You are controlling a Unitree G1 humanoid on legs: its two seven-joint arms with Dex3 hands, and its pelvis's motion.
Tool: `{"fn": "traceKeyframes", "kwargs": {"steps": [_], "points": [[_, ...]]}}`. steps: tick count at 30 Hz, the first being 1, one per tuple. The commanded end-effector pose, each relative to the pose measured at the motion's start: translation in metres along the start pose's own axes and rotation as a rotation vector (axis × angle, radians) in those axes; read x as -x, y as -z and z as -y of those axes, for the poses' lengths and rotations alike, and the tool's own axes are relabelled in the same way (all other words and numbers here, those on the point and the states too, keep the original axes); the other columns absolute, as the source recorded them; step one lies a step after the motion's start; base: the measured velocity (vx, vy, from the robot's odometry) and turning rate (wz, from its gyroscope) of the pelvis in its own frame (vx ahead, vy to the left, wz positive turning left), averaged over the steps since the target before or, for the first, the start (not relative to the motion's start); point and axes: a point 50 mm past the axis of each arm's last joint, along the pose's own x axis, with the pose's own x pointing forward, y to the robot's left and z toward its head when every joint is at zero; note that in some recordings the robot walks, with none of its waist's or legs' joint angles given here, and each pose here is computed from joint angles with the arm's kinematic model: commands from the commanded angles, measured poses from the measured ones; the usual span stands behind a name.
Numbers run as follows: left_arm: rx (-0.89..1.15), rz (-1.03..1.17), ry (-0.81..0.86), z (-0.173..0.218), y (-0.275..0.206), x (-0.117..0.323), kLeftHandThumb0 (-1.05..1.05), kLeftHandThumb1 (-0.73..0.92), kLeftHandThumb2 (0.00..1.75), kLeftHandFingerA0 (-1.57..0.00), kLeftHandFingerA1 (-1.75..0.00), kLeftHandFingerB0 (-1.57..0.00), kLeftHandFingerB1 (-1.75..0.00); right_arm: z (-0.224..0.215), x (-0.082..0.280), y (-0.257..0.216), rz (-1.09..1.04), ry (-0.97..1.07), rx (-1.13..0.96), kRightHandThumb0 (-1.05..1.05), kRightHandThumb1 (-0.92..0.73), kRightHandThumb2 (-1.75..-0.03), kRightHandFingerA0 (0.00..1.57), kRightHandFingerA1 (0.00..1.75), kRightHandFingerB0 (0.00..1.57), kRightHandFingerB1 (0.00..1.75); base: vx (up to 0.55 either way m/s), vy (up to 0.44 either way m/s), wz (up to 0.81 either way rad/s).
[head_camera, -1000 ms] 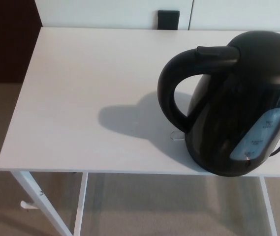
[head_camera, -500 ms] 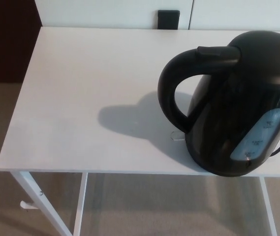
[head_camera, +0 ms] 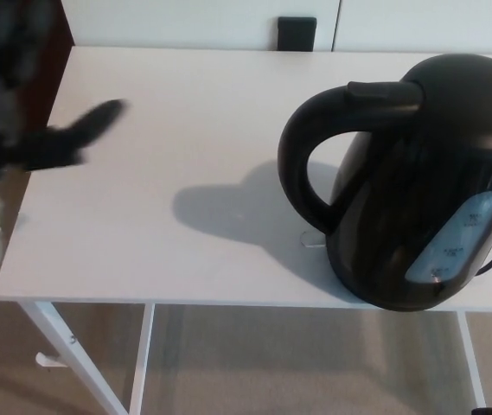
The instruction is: The robot walk towards a table in front and uses its left hand to pick up the pot from the base and places it on the table
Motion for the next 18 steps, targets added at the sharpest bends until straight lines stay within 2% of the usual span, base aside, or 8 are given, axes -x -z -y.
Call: {"fn": "traceKeyframes", "kwargs": {"steps": [1,4,5,6,7,11,12,18], "points": [[-0.054,-0.196,0.384,0.093,-0.014,-0.032,-0.46,0.32,0.7,-0.01,-0.23,-0.02,-0.19,0.003,-0.005,-0.009,0.004,0.027,0.037,-0.3,-0.6,-0.58,0.51,0.42,0.46,0.39,0.0,0.0,0.0],[-0.039,-0.209,0.395,0.098,-0.013,-0.033,-0.44,0.31,0.7,-0.01,-0.22,-0.02,-0.19,0.003,-0.005,-0.009,0.004,0.027,0.037,-0.3,-0.6,-0.58,0.51,0.42,0.46,0.39,0.0,0.0,0.0],[-0.05,-0.218,0.401,0.101,-0.012,-0.033,-0.46,0.4,0.52,-0.03,-0.27,-0.01,-0.24,0.003,-0.005,-0.009,0.007,0.025,0.038,-0.3,-0.6,-0.58,0.52,0.43,0.46,0.39,0.0,0.0,0.0],[-0.056,-0.223,0.403,0.103,-0.011,-0.033,-0.46,0.4,0.52,-0.03,-0.27,-0.01,-0.24,0.003,-0.005,-0.009,0.008,0.023,0.038,-0.3,-0.6,-0.58,0.52,0.43,0.46,0.39,0.0,0.0,0.0],[-0.06,-0.235,0.412,0.107,-0.008,-0.034,-0.44,0.31,0.7,-0.02,-0.25,-0.02,-0.19,0.002,-0.005,-0.01,0.016,0.022,0.054,-0.31,-0.6,-0.58,0.52,0.43,0.46,0.39,0.0,0.0,0.0],[-0.088,-0.253,0.429,0.111,-0.006,-0.037,-0.46,0.32,0.7,-0.02,-0.25,-0.02,-0.19,0.002,-0.006,-0.012,0.021,0.019,0.066,-0.32,-0.61,-0.58,0.52,0.42,0.46,0.39,0.0,0.0,0.0],[-0.09,-0.254,0.431,0.114,-0.006,-0.039,-0.44,0.31,0.7,0.0,-0.2,0.0,-0.18,0.002,-0.006,-0.013,0.026,0.019,0.079,-0.32,-0.61,-0.58,0.52,0.43,0.46,0.39,0.0,0.0,0.0],[-0.13,-0.261,0.436,0.12,-0.004,-0.04,-0.46,0.32,0.71,-0.02,-0.23,-0.03,-0.19,0.002,-0.005,-0.014,0.033,0.023,0.108,-0.33,-0.61,-0.58,0.51,0.42,0.47,0.39,0.0,0.0,0.0]]}}
